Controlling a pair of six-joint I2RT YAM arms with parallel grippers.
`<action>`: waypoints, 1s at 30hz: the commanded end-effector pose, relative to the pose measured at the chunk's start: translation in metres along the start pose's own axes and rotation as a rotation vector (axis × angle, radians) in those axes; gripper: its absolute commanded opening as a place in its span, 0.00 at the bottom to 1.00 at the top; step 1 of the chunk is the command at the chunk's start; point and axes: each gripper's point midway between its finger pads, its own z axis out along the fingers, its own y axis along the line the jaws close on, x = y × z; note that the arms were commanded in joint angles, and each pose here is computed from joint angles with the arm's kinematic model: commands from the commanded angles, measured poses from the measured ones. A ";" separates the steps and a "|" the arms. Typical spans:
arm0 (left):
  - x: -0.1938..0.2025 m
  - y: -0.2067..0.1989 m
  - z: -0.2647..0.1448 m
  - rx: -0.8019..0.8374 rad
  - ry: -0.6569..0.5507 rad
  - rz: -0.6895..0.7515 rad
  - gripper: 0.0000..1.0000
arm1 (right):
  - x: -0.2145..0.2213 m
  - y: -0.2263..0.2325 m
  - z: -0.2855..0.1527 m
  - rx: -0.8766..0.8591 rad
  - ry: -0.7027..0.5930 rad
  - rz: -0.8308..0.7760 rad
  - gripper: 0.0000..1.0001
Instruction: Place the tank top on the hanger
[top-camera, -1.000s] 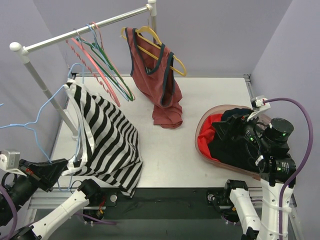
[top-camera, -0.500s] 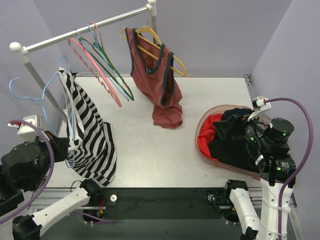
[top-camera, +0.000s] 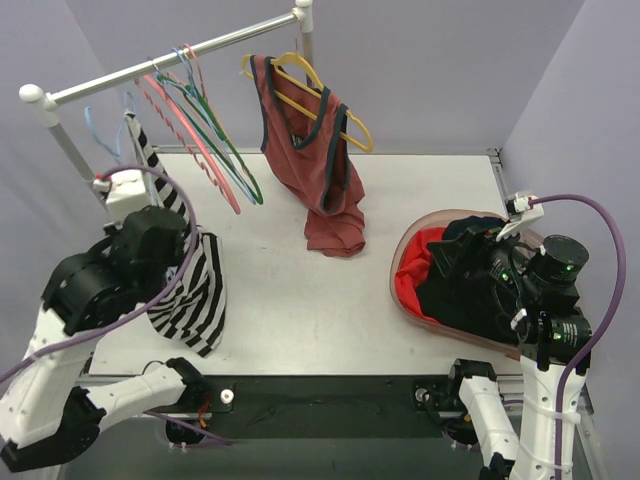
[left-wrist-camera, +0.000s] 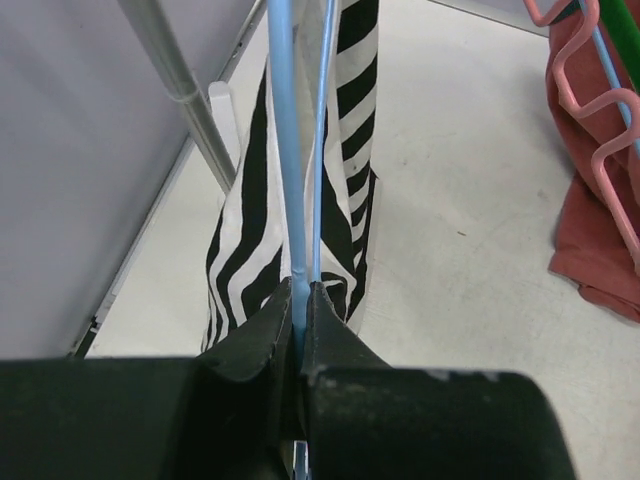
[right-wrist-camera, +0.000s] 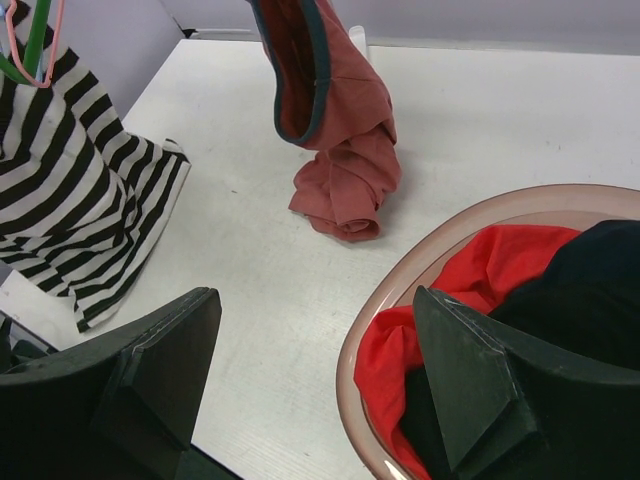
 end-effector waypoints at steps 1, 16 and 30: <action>-0.032 -0.006 0.012 -0.070 -0.073 -0.093 0.00 | -0.014 0.001 -0.001 -0.002 -0.043 -0.023 0.79; -0.073 -0.008 0.058 -0.115 -0.074 -0.265 0.00 | -0.010 0.005 -0.005 -0.005 -0.041 -0.005 0.79; -0.028 -0.012 0.093 -0.125 0.044 -0.293 0.00 | -0.005 0.010 -0.012 -0.012 -0.039 -0.013 0.80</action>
